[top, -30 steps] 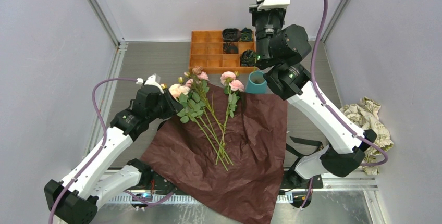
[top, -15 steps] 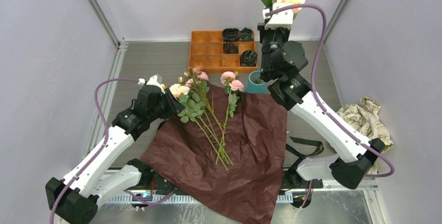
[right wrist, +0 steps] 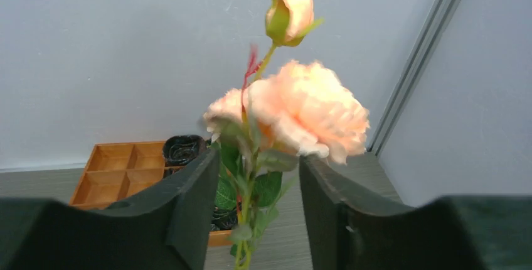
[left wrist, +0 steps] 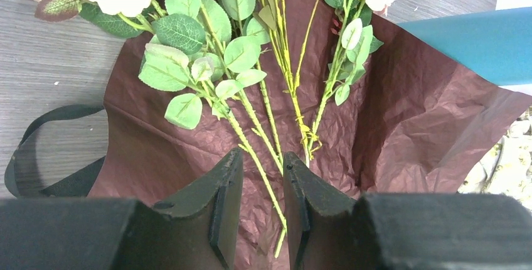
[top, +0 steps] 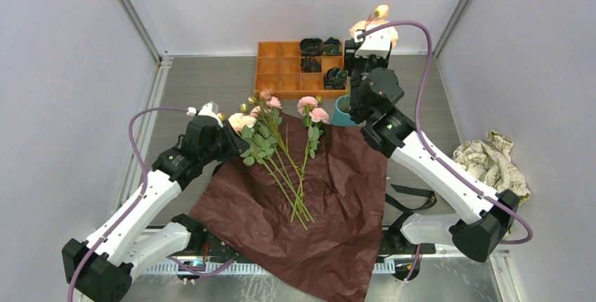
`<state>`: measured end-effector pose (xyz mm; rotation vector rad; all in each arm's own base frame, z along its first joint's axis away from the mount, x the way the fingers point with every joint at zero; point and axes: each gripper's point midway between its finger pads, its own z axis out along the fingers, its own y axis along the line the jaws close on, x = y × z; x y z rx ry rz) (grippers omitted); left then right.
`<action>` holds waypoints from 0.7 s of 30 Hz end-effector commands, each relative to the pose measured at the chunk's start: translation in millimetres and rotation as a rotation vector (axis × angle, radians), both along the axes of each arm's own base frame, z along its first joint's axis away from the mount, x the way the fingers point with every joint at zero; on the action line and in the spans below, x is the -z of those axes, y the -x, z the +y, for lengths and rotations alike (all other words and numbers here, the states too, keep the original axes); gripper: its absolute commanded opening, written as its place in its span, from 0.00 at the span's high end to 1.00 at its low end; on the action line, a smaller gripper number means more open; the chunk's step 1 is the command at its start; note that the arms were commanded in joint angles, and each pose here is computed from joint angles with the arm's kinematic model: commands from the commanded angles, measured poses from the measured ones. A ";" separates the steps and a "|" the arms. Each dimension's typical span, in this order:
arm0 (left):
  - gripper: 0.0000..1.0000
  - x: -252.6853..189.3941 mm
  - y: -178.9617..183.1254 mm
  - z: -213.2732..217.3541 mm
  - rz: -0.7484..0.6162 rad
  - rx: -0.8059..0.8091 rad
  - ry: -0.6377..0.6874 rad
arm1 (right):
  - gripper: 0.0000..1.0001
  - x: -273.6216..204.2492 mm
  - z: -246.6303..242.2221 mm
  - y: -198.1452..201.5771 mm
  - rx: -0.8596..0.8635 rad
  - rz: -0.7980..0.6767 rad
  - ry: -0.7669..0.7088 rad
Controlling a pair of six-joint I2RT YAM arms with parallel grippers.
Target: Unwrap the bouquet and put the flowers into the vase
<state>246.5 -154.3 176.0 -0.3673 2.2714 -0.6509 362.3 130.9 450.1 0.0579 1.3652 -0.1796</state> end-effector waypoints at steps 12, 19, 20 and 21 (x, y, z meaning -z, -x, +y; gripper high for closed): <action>0.57 3.5 -21.2 -25.0 0.020 0.066 0.032 | 0.22 -20.9 -49.6 63.4 -0.037 -0.046 -0.259; 0.51 21.1 -50.8 -38.7 0.059 0.053 -0.002 | 0.19 -22.5 -59.1 102.9 -0.178 -0.063 -0.397; 0.50 23.6 -56.4 -42.9 0.065 0.051 -0.001 | 0.19 -22.2 -58.5 106.7 -0.197 -0.059 -0.415; 0.50 25.4 -62.5 -47.0 0.071 0.047 -0.002 | 0.19 -20.6 -57.7 109.6 -0.214 -0.051 -0.420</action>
